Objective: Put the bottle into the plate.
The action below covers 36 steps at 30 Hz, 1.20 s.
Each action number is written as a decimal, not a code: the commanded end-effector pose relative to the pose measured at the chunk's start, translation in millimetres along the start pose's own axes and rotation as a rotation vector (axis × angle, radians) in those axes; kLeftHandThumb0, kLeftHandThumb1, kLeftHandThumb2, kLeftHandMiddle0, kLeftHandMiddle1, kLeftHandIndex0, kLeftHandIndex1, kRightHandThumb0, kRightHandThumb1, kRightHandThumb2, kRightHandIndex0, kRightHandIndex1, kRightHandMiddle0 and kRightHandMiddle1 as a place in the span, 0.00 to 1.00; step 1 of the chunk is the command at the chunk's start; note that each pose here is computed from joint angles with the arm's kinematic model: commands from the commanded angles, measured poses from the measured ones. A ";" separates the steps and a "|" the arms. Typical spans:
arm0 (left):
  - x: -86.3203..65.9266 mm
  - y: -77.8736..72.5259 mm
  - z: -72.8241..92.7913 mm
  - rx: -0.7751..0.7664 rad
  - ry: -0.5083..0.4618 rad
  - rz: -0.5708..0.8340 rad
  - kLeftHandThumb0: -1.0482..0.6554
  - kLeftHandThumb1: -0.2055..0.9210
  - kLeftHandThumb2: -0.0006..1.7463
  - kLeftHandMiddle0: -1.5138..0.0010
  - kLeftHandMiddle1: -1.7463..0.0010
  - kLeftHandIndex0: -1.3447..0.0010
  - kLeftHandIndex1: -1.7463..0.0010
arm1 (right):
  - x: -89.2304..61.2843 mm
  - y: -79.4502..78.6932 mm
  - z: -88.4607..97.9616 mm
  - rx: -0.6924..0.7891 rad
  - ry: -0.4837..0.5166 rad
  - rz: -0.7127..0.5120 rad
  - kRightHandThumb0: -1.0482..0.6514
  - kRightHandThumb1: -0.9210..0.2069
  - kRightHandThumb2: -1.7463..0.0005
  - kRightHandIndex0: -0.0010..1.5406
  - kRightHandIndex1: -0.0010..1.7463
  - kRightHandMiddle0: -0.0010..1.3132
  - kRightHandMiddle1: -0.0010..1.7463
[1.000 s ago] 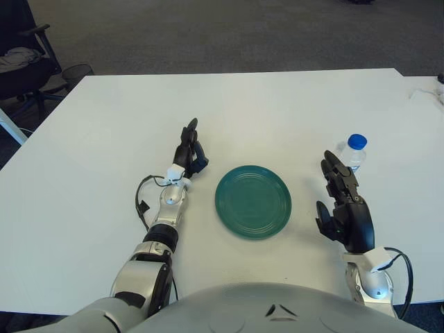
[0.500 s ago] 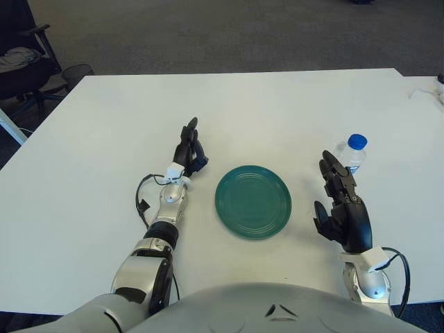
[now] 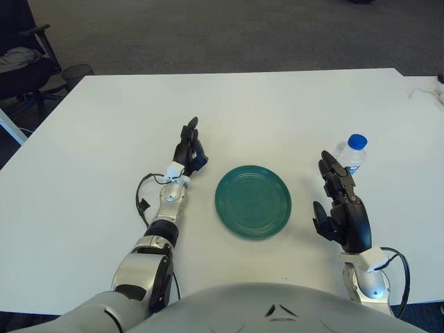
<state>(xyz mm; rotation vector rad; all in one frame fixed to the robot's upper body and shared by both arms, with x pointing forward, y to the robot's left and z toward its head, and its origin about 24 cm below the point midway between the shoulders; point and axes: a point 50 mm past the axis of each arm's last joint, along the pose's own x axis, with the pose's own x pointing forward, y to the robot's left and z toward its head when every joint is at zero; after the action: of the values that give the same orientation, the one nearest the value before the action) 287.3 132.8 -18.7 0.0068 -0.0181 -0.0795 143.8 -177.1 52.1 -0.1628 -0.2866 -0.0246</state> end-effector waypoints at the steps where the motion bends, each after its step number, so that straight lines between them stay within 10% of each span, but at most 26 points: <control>1: -31.3 3.1 -37.7 -0.004 0.180 0.019 0.10 1.00 0.61 0.86 0.98 1.00 0.71 | 0.5 -0.3 0.1 0.003 -0.002 -0.008 0.04 0.00 0.63 0.07 0.02 0.00 0.20; 36: -31.0 0.0 -37.4 -0.011 0.179 0.021 0.10 1.00 0.61 0.86 0.98 1.00 0.70 | 0.8 -4.2 0.1 0.002 -0.002 -0.010 0.04 0.00 0.63 0.07 0.02 0.00 0.20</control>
<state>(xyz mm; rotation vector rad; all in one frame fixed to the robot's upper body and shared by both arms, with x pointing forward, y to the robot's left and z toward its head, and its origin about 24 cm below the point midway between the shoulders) 287.2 130.7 -18.8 0.0006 -0.0177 -0.0792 143.7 -179.2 52.3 -0.1651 -0.2868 -0.0306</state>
